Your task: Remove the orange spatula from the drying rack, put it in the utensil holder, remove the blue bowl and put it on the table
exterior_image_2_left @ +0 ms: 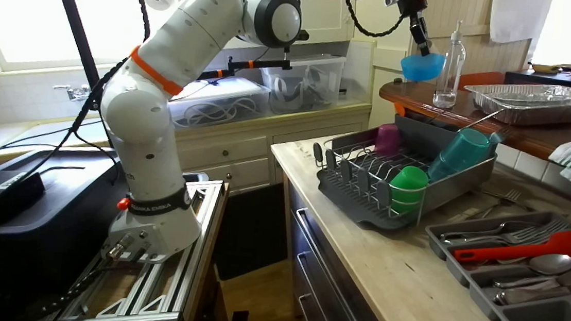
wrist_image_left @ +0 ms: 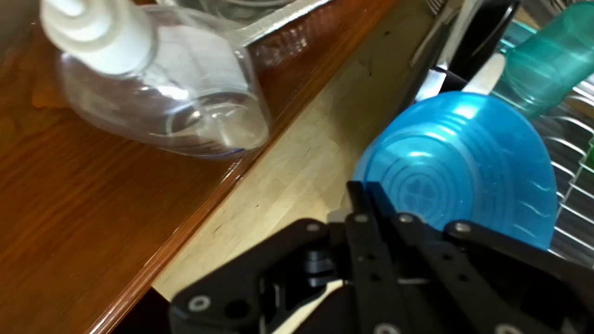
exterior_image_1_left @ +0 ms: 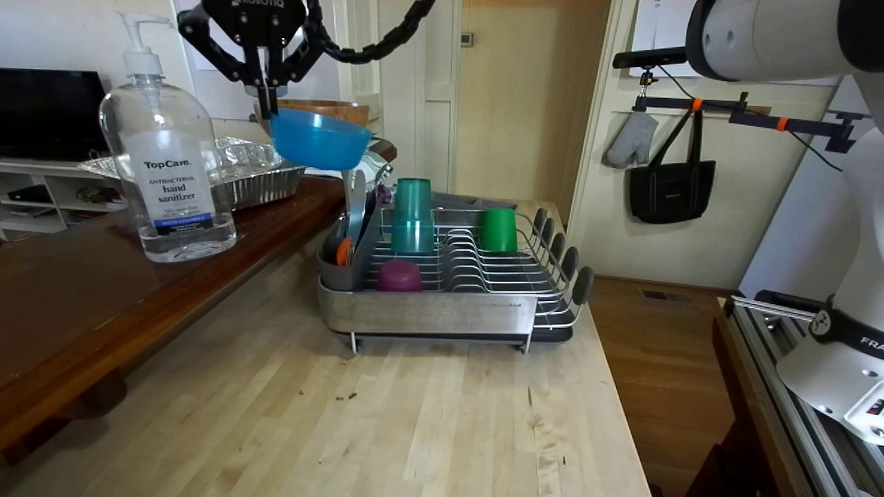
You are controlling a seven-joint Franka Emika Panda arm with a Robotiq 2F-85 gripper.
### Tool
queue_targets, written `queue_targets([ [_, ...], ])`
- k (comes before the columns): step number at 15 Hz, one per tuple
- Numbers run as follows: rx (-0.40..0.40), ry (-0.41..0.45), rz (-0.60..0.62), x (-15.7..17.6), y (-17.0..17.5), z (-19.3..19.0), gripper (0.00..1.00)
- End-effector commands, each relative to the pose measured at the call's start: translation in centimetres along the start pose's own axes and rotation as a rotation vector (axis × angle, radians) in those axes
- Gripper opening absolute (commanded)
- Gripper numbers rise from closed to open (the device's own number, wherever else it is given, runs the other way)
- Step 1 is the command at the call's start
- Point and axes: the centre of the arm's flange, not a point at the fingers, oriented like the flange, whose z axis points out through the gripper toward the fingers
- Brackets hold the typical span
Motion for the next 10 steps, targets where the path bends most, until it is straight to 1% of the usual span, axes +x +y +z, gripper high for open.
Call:
queue_targets([
  [1, -0.117, -0.047, -0.157, -0.7, 4.1, 0.3, 0.01],
  [6, -0.3, -0.067, -0.353, -0.5, 9.7, 0.2, 0.01],
  [10, -0.4, -0.05, -0.532, 0.6, 12.6, -0.1, 0.01],
])
